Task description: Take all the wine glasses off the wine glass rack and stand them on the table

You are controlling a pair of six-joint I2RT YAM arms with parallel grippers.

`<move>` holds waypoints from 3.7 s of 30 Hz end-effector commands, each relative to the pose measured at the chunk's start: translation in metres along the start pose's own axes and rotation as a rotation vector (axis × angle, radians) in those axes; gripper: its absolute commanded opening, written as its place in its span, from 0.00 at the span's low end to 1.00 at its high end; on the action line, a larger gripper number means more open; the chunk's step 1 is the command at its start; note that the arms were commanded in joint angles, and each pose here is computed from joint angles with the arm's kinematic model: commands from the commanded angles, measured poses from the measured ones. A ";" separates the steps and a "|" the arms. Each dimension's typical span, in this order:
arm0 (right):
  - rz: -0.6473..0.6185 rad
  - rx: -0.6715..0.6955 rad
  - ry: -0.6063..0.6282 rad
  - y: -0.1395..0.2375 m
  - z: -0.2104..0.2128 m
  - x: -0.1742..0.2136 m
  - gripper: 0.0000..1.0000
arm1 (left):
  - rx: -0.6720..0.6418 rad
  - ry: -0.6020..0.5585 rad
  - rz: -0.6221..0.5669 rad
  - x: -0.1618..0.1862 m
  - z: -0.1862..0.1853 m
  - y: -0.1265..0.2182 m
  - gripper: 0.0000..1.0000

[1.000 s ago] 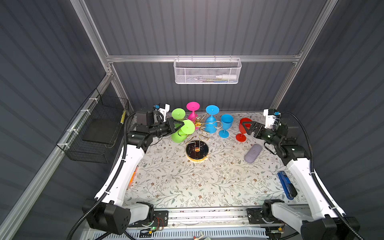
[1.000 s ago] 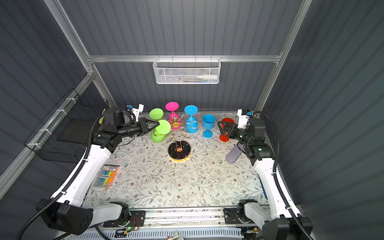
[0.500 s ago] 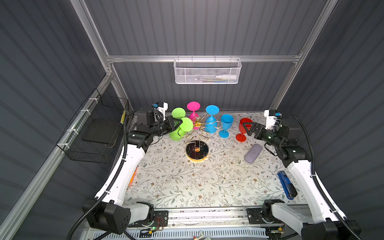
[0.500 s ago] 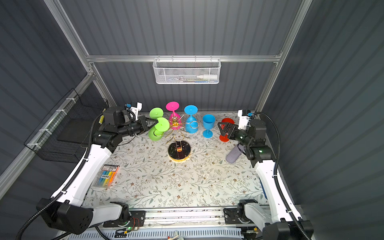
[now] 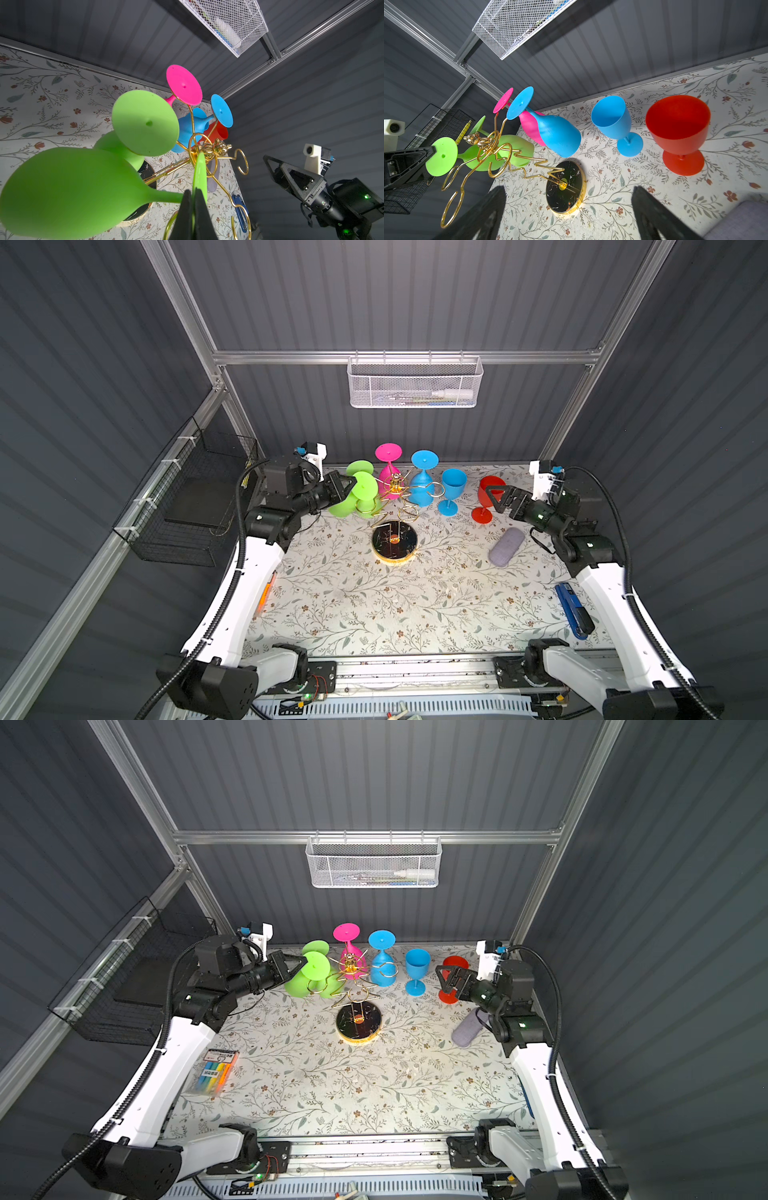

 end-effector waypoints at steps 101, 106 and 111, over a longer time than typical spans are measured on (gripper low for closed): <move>-0.129 -0.584 0.931 -0.070 0.202 0.040 0.73 | 0.936 -0.066 0.066 -0.056 -0.139 0.024 0.00; -0.127 -0.581 0.922 -0.065 0.200 0.042 0.71 | 0.940 -0.075 0.046 -0.059 -0.141 0.025 0.00; -0.113 -0.570 0.888 -0.054 0.198 0.041 0.66 | 0.933 -0.101 0.019 -0.062 -0.141 0.023 0.14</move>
Point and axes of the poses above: each gripper's point midway between its finger pads, its own y axis back along the fingers, its own z axis along the line the jaws close on, x = y × z, the point moved 7 cm from there along y, back along the fingers, and after that the axes turned 10 degrees about -y, right-handed, at the moved point
